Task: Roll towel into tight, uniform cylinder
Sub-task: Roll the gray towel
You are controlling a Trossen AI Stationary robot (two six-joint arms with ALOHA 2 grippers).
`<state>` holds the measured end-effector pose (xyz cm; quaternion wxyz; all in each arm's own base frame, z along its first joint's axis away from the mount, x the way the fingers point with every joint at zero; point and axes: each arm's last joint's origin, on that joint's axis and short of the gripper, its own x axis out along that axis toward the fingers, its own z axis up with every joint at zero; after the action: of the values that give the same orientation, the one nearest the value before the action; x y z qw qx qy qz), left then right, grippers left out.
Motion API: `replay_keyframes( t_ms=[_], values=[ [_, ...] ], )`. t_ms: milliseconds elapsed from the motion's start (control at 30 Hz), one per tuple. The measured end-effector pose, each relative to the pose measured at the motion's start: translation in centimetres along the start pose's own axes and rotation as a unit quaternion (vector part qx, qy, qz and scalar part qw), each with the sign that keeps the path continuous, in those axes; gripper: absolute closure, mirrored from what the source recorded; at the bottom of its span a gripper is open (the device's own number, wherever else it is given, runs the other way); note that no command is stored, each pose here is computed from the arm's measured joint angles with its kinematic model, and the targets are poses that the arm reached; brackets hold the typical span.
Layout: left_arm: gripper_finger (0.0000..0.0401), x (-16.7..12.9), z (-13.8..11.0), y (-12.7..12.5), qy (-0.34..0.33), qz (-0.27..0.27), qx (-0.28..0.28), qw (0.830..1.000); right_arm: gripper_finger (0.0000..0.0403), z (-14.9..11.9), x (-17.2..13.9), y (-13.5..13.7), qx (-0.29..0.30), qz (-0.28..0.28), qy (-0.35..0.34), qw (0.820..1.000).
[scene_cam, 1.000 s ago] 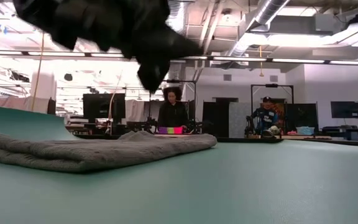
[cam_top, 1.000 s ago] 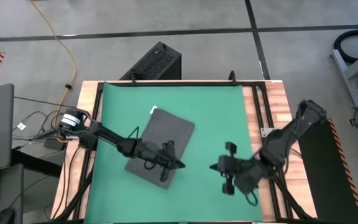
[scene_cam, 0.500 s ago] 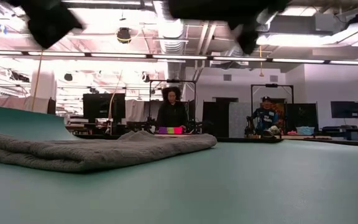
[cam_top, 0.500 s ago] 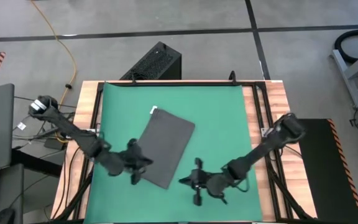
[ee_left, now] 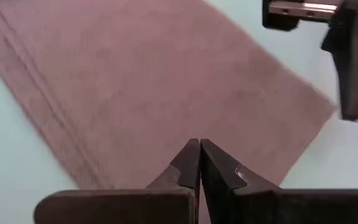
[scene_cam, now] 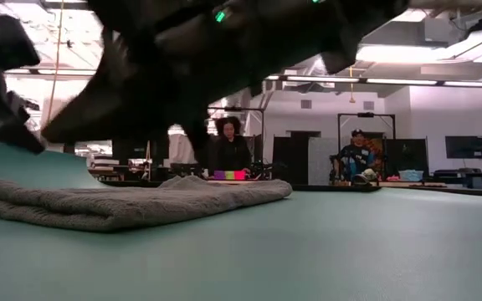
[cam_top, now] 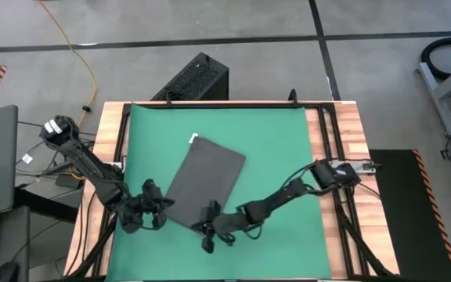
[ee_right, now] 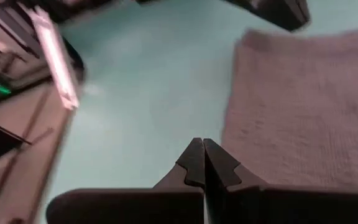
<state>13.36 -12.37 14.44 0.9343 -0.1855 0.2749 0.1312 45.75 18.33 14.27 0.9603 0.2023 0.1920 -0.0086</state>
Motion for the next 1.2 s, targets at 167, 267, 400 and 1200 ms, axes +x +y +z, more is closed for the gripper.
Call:
replay_keyframes(
  t_ms=[167,267,400,1200],
  values=[
    [0.0401,-0.4,-1.8,0.6,0.007,-0.035,-0.019,0.999,0.0392,-0.1,0.5,0.2,-0.001,-0.015,0.024,1.0],
    [0.0401,-0.5,-2.6,1.1,0.014,-0.041,-0.013,0.999,0.0392,-0.7,0.4,0.0,0.005,-0.032,0.048,0.998],
    [0.0401,-0.2,-3.3,2.2,0.025,-0.03,-0.014,0.999,0.0392,-1.7,0.2,-0.4,0.001,-0.058,0.09,0.994],
    [0.0401,2.2,-4.7,-2.2,0.022,-0.113,-0.029,0.993,0.0392,-6.6,-3.5,2.3,0.092,-0.16,0.215,0.959]
  ],
)
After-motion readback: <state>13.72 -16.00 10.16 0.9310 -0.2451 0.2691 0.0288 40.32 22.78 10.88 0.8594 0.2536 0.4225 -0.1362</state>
